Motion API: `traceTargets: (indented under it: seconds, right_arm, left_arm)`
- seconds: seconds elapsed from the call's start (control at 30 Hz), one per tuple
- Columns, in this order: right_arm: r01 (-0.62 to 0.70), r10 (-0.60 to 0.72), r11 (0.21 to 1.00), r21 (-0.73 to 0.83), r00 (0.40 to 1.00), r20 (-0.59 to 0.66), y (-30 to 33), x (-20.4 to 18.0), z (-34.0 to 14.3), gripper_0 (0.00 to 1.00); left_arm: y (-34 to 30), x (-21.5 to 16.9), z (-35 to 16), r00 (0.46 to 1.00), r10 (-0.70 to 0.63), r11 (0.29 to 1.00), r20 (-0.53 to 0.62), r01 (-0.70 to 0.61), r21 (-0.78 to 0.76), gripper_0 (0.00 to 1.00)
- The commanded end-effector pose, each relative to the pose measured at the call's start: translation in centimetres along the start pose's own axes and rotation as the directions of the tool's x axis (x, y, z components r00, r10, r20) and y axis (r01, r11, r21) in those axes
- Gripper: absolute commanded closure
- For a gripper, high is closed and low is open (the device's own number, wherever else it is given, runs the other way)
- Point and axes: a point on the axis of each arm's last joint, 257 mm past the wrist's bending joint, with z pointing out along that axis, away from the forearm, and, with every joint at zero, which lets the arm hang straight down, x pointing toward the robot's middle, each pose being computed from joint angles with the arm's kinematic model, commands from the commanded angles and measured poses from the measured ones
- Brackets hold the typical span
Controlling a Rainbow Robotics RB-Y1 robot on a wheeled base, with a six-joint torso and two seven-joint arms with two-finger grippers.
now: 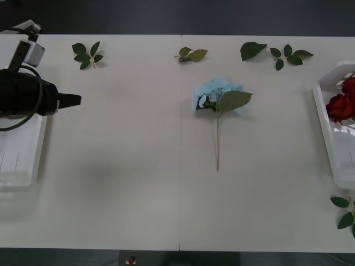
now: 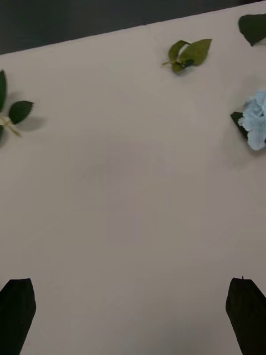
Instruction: Put the red flowers into the right box and the blue flowers into the left box
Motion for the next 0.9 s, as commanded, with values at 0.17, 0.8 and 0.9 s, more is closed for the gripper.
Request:
traceTargets:
  seconds: [0.17,0.8,0.9]
  right_arm:
    - [-0.068,0.068,0.998,0.000,0.997,-0.024,1.5,0.5,2.7,1.00]
    - [-0.086,0.086,0.996,-0.010,0.996,-0.033,1.4,0.3,2.7,0.00]
    - [-0.066,0.064,0.995,-0.071,0.997,-0.030,2.6,-0.5,1.6,0.00]
  left_arm:
    - [-3.8,1.9,4.8,0.999,0.037,0.999,-0.005,-0.037,0.040,0.00]
    - [-12.8,0.6,4.4,0.978,0.150,0.923,0.144,-0.191,0.335,0.00]
    - [-14.0,0.1,2.6,0.963,0.184,0.882,0.195,-0.249,0.401,0.00]
